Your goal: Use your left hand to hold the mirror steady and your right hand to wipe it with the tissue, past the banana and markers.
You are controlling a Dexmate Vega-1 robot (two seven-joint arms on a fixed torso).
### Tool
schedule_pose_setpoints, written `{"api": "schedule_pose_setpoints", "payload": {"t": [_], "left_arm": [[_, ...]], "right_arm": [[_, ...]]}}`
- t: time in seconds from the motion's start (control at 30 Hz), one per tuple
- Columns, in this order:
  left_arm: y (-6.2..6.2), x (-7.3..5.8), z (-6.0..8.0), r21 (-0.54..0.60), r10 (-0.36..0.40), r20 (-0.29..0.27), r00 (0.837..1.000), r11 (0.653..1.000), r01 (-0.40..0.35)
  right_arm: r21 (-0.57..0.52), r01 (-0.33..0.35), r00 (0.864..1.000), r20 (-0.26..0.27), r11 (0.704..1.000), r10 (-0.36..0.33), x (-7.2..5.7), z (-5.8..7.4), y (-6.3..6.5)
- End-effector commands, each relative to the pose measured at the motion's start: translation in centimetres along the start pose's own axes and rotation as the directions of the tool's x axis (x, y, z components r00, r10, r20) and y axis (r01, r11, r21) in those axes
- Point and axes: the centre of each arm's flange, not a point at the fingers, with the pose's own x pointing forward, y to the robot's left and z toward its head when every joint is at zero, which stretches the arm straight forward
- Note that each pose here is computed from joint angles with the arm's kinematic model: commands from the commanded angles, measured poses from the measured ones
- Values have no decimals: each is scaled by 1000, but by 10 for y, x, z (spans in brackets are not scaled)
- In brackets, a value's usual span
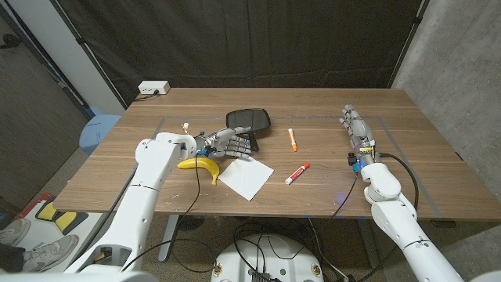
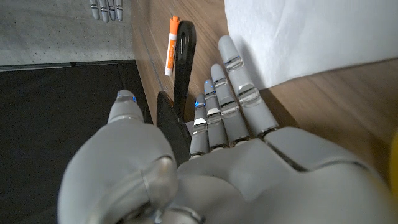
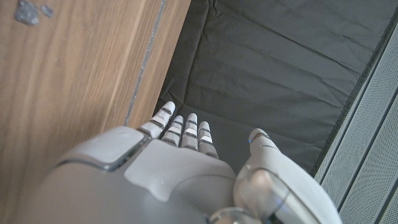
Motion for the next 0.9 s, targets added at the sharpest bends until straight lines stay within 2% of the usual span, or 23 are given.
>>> {"api": "schedule_pose_setpoints", "payload": {"t": [0.03,0.2,0.5,0.9], "left_arm": [[-4,13,-15,-195,-101,-36,994,976,92],[-6,21,-20,-270,-131,-45,990,956,115],[-9,35,-25,-367,-163,-17,986,919,146],[-9,47,-18,-353,-155,28,988,923,154]], "right_arm": [[-5,6,1000,23,1000,-5,-1,3,-2],[-9,8,1000,29,1000,-7,-1,3,-2],[-10,14,1000,27,1000,-14,-1,3,-4],[-7,17,1000,22,1000,-17,1,1,-6]]}}
